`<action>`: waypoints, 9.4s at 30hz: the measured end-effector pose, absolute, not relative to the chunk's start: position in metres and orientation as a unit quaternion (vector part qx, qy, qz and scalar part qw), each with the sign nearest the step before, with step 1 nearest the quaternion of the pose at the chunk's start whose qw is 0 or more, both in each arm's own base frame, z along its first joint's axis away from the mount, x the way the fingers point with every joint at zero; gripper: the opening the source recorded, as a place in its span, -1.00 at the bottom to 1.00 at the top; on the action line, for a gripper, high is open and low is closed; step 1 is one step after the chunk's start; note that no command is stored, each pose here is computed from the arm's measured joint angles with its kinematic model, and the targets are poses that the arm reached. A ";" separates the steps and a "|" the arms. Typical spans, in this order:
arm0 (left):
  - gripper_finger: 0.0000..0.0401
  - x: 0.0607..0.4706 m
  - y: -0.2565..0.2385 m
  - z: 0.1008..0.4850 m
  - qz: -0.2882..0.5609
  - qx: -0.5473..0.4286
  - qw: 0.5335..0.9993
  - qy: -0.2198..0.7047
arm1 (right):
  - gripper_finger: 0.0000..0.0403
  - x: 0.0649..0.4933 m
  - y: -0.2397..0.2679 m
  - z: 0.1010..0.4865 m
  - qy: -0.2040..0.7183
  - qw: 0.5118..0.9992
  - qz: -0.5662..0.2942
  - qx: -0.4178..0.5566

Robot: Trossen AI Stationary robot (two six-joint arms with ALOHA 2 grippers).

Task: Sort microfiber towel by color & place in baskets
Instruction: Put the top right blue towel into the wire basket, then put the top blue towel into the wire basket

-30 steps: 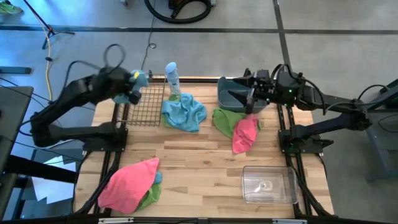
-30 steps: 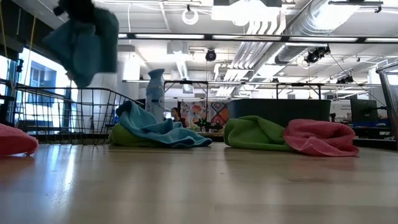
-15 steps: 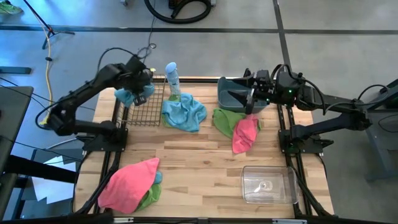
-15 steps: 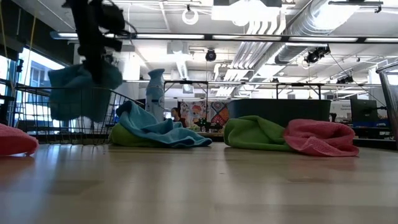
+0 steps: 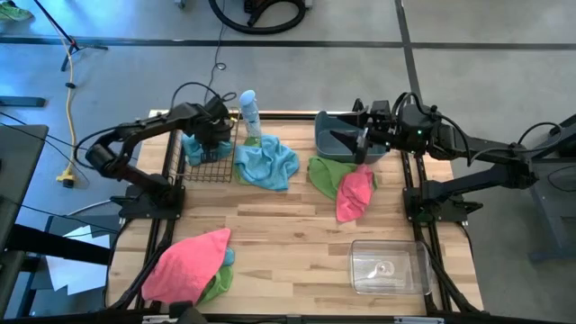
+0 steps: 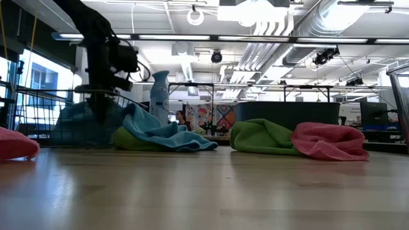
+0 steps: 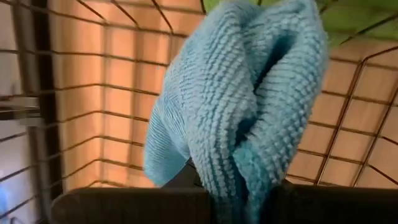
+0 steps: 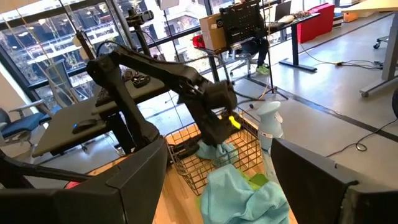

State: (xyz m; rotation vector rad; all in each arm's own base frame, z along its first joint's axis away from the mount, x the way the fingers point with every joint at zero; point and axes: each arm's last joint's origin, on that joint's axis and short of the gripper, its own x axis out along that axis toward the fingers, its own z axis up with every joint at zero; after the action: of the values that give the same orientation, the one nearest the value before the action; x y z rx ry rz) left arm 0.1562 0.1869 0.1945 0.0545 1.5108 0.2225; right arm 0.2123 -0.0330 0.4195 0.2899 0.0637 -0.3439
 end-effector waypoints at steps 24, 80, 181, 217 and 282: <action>0.14 0.173 0.190 0.215 0.159 -0.010 0.661 0.733 | 0.41 0.212 -0.035 0.420 0.025 0.969 -0.199 0.146; 0.26 0.358 0.094 0.233 0.221 -0.137 0.737 0.624 | 0.41 0.191 -0.033 0.432 0.009 0.978 -0.197 0.071; -1.00 0.246 0.027 0.377 0.042 -0.078 0.996 -0.030 | 0.41 0.261 -0.016 0.412 0.004 0.997 0.005 0.075; -1.00 0.286 0.018 0.365 0.021 -0.001 0.999 -0.040 | 0.41 0.310 -0.016 0.368 0.084 0.994 0.024 0.061; -0.15 0.207 0.018 0.368 0.120 -0.035 0.984 0.128 | -1.00 0.165 -0.019 0.418 0.116 0.989 -0.071 0.053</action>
State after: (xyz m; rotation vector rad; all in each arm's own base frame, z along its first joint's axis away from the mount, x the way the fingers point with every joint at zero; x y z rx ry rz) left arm 0.2065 0.0182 0.3677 -0.0713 0.2572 0.2423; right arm 0.1646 -0.0189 0.4180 0.1062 0.2337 -0.1432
